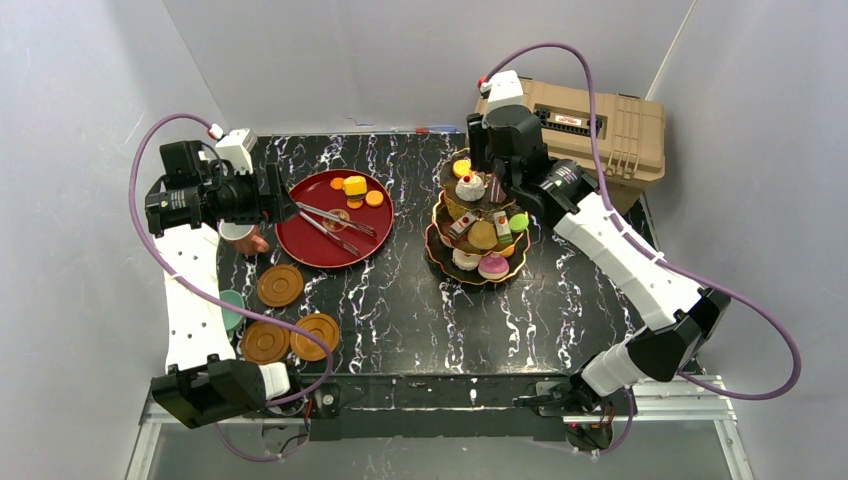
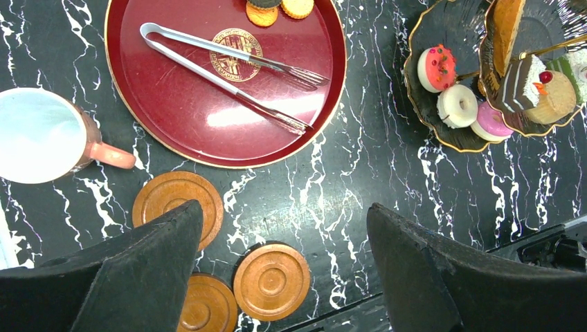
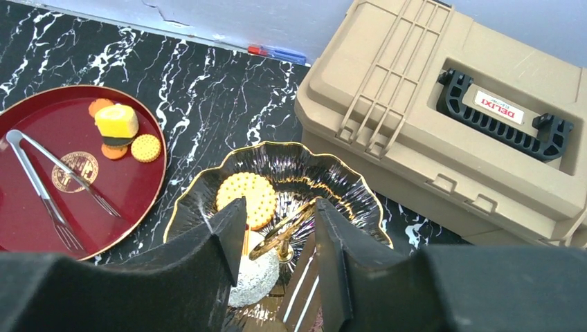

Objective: Serve the afternoon tea
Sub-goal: Move the desert table to the center of the board.

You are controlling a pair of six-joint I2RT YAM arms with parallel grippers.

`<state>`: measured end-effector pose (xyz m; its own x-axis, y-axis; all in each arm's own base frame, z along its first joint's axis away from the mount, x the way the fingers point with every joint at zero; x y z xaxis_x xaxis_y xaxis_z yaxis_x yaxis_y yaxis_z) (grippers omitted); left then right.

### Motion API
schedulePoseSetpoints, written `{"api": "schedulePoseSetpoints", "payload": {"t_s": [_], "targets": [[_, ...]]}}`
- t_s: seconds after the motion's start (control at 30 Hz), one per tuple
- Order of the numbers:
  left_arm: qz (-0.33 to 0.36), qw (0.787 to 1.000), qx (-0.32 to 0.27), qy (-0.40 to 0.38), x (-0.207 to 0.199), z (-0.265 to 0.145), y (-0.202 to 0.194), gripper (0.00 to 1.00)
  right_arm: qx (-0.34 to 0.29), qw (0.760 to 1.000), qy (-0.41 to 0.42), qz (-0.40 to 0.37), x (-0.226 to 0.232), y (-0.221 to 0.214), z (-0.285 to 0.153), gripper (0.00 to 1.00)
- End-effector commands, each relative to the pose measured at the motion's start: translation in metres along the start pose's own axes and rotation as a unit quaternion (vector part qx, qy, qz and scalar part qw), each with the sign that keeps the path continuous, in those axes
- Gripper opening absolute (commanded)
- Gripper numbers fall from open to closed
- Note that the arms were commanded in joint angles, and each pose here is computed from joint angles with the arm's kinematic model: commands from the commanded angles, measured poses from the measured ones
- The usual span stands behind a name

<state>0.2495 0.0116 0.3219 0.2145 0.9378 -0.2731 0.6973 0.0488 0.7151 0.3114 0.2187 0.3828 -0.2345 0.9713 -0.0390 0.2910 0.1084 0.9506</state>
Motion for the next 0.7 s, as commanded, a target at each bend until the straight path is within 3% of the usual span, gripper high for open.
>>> {"api": "schedulePoseSetpoints", "payload": {"t_s": [0.0,0.3,0.67], "targets": [[0.005,1.000,-0.011,-0.009,-0.008,-0.009,0.005,0.86,-0.028,0.999,-0.003,0.018,0.001,0.015,0.005,0.45],[0.008,1.000,-0.011,-0.009,-0.008,-0.010,0.006,0.86,-0.031,0.999,-0.006,0.019,0.000,0.017,0.006,0.05],[0.006,1.000,-0.013,-0.013,-0.009,-0.010,0.006,0.86,-0.111,0.991,0.054,0.048,0.013,0.059,0.000,0.01]]}}
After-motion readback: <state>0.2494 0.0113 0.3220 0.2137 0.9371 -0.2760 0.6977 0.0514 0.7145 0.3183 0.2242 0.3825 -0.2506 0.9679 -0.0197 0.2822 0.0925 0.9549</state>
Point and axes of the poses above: each gripper's point midway between its finger pads, its own z axis out along the fingers, its own x axis along the line the jaws close on, y = z × x, the point moved 6 cm from there along -z, back along the fingers, and after that the axes turned 1 degree about z, right-handed, at the moved point
